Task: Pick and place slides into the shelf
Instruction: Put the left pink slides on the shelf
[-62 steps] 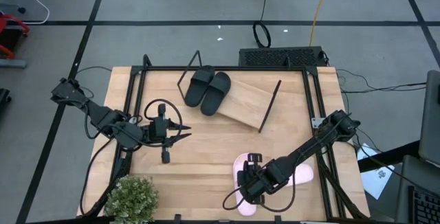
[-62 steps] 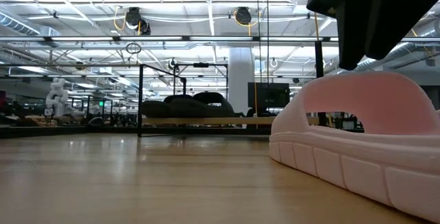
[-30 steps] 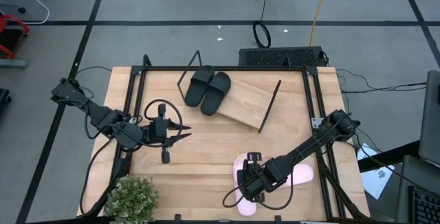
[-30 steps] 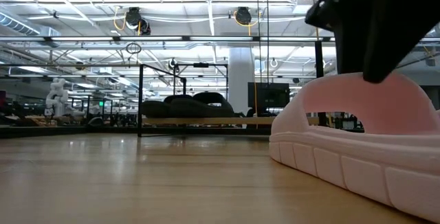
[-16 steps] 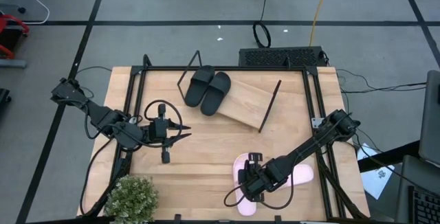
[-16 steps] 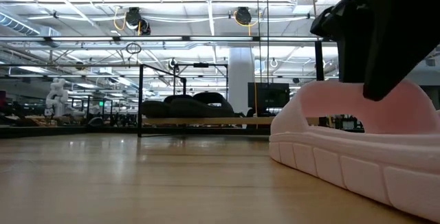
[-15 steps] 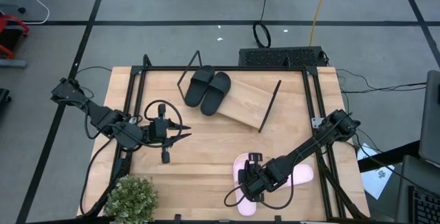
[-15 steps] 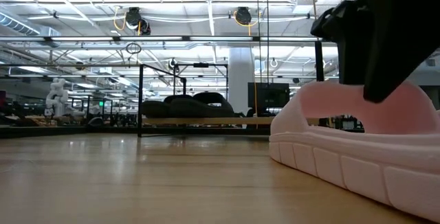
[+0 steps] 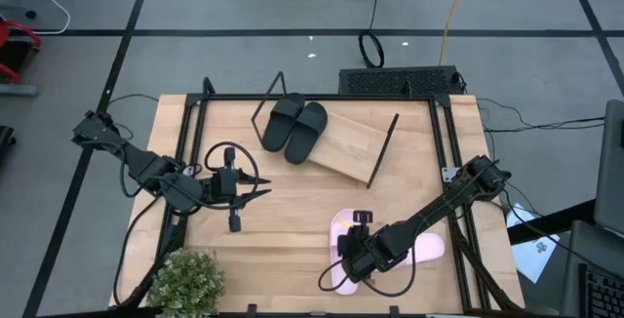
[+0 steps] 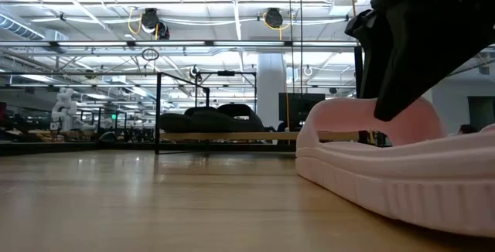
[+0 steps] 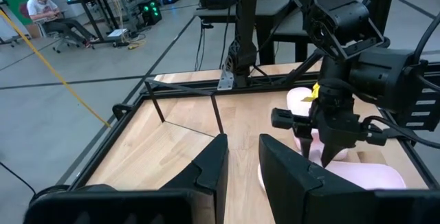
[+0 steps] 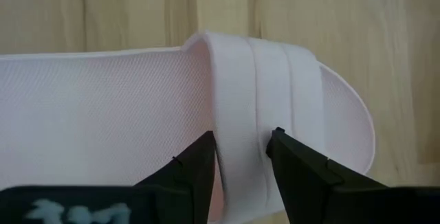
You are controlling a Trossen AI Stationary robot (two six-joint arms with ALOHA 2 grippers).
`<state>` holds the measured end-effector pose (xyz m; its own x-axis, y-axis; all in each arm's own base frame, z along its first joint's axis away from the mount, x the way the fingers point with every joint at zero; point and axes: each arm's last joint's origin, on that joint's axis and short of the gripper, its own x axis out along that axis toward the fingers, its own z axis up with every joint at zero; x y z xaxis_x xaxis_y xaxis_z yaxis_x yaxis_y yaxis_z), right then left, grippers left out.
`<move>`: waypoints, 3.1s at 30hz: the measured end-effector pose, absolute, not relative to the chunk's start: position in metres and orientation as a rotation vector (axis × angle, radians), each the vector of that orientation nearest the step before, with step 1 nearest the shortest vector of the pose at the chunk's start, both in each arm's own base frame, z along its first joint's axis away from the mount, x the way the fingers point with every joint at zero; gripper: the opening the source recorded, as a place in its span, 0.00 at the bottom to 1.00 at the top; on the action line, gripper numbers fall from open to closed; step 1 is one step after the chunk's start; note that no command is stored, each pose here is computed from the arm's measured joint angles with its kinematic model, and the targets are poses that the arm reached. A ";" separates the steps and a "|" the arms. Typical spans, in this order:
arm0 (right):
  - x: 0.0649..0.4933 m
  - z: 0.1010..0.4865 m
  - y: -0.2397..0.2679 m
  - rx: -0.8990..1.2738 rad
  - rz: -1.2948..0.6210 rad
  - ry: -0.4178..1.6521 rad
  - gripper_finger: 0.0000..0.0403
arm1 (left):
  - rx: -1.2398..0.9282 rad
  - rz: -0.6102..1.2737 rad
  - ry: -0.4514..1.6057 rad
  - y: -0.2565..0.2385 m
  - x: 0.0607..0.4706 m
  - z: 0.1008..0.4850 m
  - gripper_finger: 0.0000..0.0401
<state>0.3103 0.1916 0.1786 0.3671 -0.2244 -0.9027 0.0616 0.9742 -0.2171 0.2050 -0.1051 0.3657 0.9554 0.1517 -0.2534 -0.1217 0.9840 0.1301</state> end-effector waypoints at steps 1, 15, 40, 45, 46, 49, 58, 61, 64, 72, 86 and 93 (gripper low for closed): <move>0.310 0.179 0.191 -0.162 -0.193 1.175 0.32 | 0.113 0.139 0.266 -0.105 0.205 0.366 0.21; 0.312 0.179 0.189 -0.214 -0.251 1.119 0.04 | 0.110 0.140 0.266 -0.105 0.205 0.366 0.21; 0.373 0.320 0.149 -0.212 -0.525 0.719 0.00 | 0.111 0.177 0.260 -0.104 0.205 0.366 0.21; 0.381 0.319 0.107 -0.230 -0.631 0.793 0.00 | 0.126 0.216 0.255 -0.103 0.205 0.366 0.21; 0.382 0.318 0.098 -0.237 -0.653 0.818 0.00 | 0.133 0.217 0.256 -0.103 0.205 0.366 0.21; 0.382 0.316 0.071 -0.246 -0.718 0.878 0.00 | 0.151 0.215 0.258 -0.103 0.205 0.366 0.21; 0.386 0.311 0.012 -0.298 -0.834 0.976 0.00 | 0.201 0.217 0.262 -0.103 0.205 0.366 0.21; 0.384 0.301 0.001 -0.308 -0.851 1.023 0.00 | 0.221 0.214 0.264 -0.103 0.205 0.366 0.21; 0.381 0.288 -0.006 -0.348 -0.848 1.083 0.00 | 0.239 0.212 0.267 -0.103 0.205 0.366 0.21; 0.374 0.253 -0.013 -0.453 -0.809 1.203 0.00 | 0.267 0.218 0.271 -0.100 0.206 0.366 0.21; 0.376 0.223 -0.032 -0.534 -0.799 1.208 0.00 | 0.318 0.255 0.274 -0.099 0.205 0.367 0.21; 0.375 0.222 -0.045 -0.529 -0.822 1.218 0.00 | 0.326 0.254 0.275 -0.099 0.205 0.367 0.21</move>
<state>0.3755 -0.0453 0.2222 0.1231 -0.7881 -0.6031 0.2648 0.6118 -0.7454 0.2054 -0.0992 0.3668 0.9313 0.2879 -0.2233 -0.2002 0.9163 0.3468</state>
